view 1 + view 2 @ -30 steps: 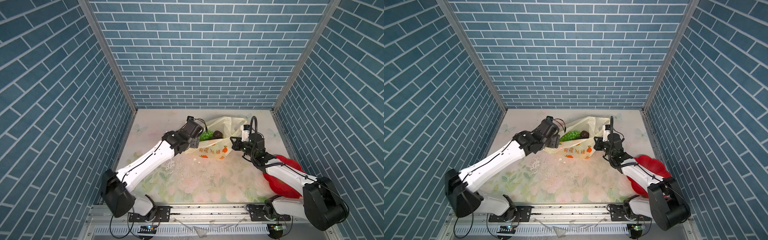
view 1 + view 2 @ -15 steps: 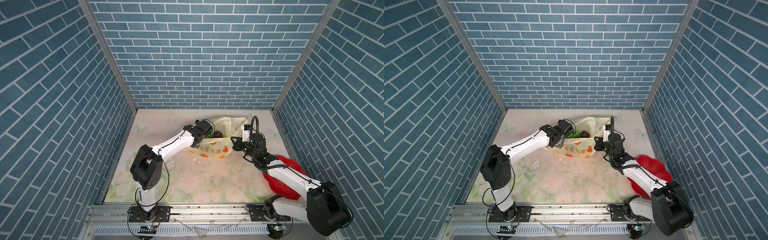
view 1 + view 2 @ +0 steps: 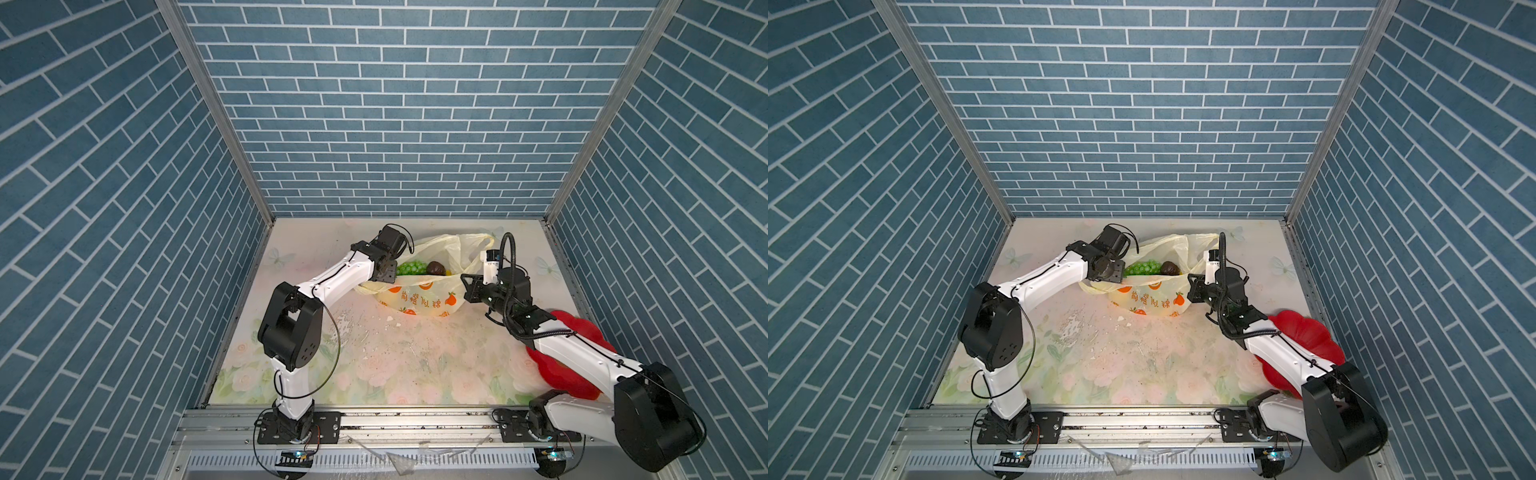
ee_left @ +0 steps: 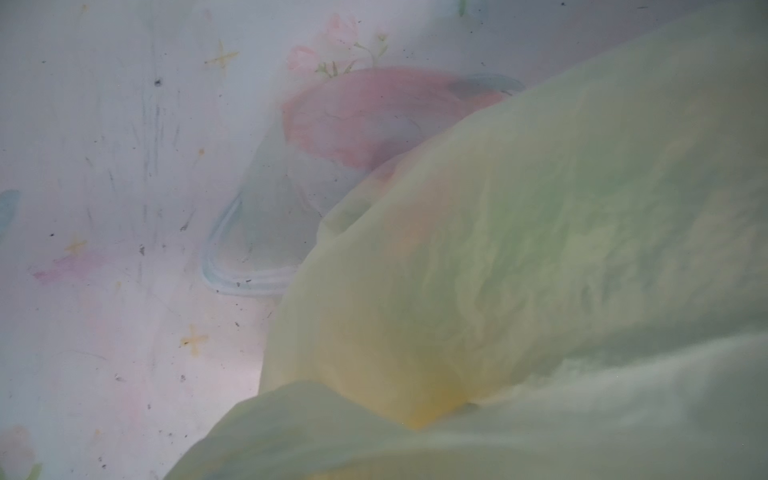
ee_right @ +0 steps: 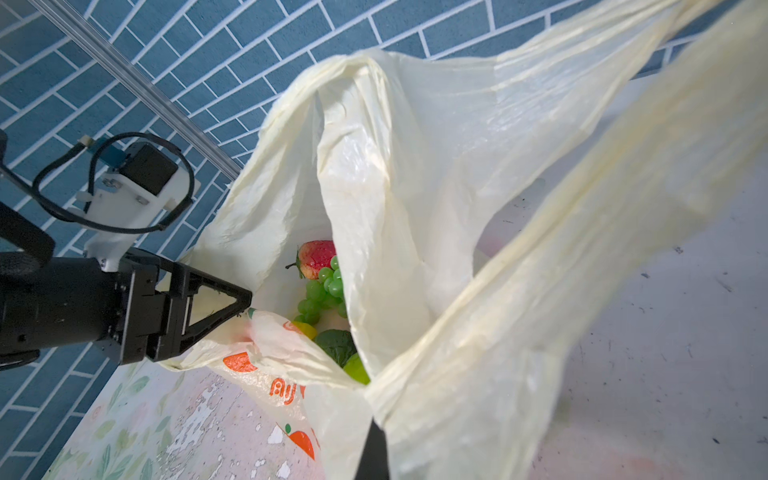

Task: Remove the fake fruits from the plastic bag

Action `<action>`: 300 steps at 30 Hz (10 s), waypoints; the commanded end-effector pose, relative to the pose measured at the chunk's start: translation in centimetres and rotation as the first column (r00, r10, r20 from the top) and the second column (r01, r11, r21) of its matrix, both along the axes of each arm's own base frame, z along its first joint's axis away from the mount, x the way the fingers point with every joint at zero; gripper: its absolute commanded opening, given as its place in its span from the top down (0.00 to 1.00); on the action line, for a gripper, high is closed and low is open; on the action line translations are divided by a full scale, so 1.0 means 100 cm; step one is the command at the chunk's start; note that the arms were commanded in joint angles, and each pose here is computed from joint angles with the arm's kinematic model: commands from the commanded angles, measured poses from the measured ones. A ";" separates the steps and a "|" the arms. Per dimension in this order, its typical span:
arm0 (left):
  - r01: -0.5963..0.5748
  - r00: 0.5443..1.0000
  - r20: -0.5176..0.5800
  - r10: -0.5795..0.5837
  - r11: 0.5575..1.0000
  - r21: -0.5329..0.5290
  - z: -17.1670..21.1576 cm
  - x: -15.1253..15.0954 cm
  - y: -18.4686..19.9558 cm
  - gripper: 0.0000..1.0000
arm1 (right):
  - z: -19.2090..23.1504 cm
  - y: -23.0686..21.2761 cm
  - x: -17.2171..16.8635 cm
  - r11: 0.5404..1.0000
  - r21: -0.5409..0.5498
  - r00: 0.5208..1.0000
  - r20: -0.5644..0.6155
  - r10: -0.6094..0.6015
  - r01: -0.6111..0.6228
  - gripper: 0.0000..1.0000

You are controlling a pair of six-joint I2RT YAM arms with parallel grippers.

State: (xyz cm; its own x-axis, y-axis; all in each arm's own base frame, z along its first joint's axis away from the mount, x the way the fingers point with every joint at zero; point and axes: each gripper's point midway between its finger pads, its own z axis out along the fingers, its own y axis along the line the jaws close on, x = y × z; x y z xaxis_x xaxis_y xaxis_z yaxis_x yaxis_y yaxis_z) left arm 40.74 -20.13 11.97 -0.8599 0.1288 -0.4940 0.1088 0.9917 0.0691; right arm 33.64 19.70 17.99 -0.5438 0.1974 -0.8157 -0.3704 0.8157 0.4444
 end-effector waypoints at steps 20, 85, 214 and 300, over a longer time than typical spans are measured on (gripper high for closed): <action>-0.186 0.983 -0.005 0.186 0.983 0.008 -0.013 0.024 0.040 0.76 | 0.000 -0.008 -0.013 0.998 -0.056 0.996 0.088 0.034 -0.029 1.00; -0.281 0.937 0.101 0.335 0.893 -0.350 0.066 0.028 0.084 0.32 | 0.042 0.077 0.085 0.995 -0.006 0.980 -0.177 0.092 -0.095 1.00; 0.024 0.965 0.251 -0.079 0.976 0.216 0.066 -0.078 0.038 0.12 | -0.006 0.016 0.067 0.996 -0.016 0.961 -0.260 -0.089 0.088 1.00; -0.059 0.993 0.072 0.093 0.925 -0.376 -0.045 -0.080 0.039 0.96 | -0.045 0.012 0.083 0.969 -0.169 0.901 -0.365 -0.233 0.182 0.15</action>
State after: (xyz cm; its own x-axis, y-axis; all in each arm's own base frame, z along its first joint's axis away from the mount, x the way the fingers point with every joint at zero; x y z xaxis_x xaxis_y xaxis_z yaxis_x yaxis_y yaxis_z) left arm 33.20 -16.26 7.75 -0.8156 -0.1809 -0.5497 0.0218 0.9396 -0.3415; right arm 43.93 21.04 13.14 -0.7690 0.3593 -0.5288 0.0088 0.8330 0.5532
